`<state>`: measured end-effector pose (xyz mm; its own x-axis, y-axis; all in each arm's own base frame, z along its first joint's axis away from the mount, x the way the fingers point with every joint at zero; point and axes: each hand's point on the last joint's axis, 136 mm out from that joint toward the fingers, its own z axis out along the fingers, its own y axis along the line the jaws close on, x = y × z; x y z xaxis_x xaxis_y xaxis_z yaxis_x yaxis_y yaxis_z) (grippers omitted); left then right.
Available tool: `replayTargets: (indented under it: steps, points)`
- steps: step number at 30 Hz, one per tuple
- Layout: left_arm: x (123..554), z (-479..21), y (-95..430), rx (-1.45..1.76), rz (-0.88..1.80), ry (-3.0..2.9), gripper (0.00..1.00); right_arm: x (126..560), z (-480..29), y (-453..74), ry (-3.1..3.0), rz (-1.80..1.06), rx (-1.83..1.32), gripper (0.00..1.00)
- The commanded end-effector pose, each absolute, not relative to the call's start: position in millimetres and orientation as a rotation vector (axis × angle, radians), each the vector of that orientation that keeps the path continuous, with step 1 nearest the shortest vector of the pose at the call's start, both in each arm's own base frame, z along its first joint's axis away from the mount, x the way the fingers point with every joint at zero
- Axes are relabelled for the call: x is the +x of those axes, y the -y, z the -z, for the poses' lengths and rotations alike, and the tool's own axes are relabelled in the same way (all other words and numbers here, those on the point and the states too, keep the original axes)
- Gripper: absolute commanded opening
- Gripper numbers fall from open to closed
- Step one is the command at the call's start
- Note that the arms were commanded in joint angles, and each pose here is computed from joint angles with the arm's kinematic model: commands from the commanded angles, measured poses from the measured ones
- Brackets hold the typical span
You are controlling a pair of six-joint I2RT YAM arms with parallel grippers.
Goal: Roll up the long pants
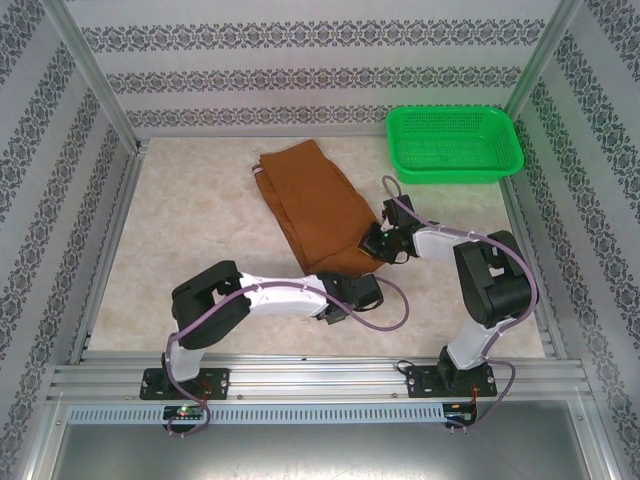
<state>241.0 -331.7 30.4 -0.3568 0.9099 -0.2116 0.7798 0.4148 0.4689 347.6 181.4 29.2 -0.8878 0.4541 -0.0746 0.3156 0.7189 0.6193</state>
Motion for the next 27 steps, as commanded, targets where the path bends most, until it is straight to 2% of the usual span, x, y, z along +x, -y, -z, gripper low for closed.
replayTargets:
  steps: [1,9,16,18,19,21,22,23,27]
  points:
    - [265.8,-37.2,315.1,1.454,-0.606,-2.133,0.59,317.2,-10.8,-178.6,-2.807,-0.903,0.686,0.0]
    - [302.1,-11.3,286.4,1.458,-0.75,-2.192,0.59,321.8,-11.4,-183.2,-2.799,-0.931,0.677,0.0]
    - [324.2,16.9,270.5,1.382,-0.539,-2.472,0.55,328.0,-10.5,-191.1,-2.796,-0.984,0.68,0.0]
    - [321.8,30.7,264.3,1.371,-0.485,-2.58,0.48,329.2,-10.6,-193.2,-2.796,-0.999,0.674,0.0]
    - [319.3,37.4,261.7,1.374,-0.481,-2.617,0.4,329.4,-10.4,-193.8,-2.797,-1.003,0.675,0.0]
    - [313.0,49.1,259.0,1.385,-0.469,-2.667,0.18,328.1,-9.7,-195.1,-2.803,-1.015,0.672,0.0]
    - [309.6,53.3,258.8,1.389,-0.456,-2.684,0.12,327.4,-9.4,-195.1,-2.805,-1.015,0.672,0.0]
    - [304.9,57.2,260.0,1.394,-0.423,-2.701,0.0,327.0,-9.5,-194.7,-2.804,-1.015,0.673,0.0]
    - [287.2,49.5,272.5,1.409,-0.258,-2.723,0.0,327.4,-12.7,-192.0,-2.791,-1.024,0.678,0.0]
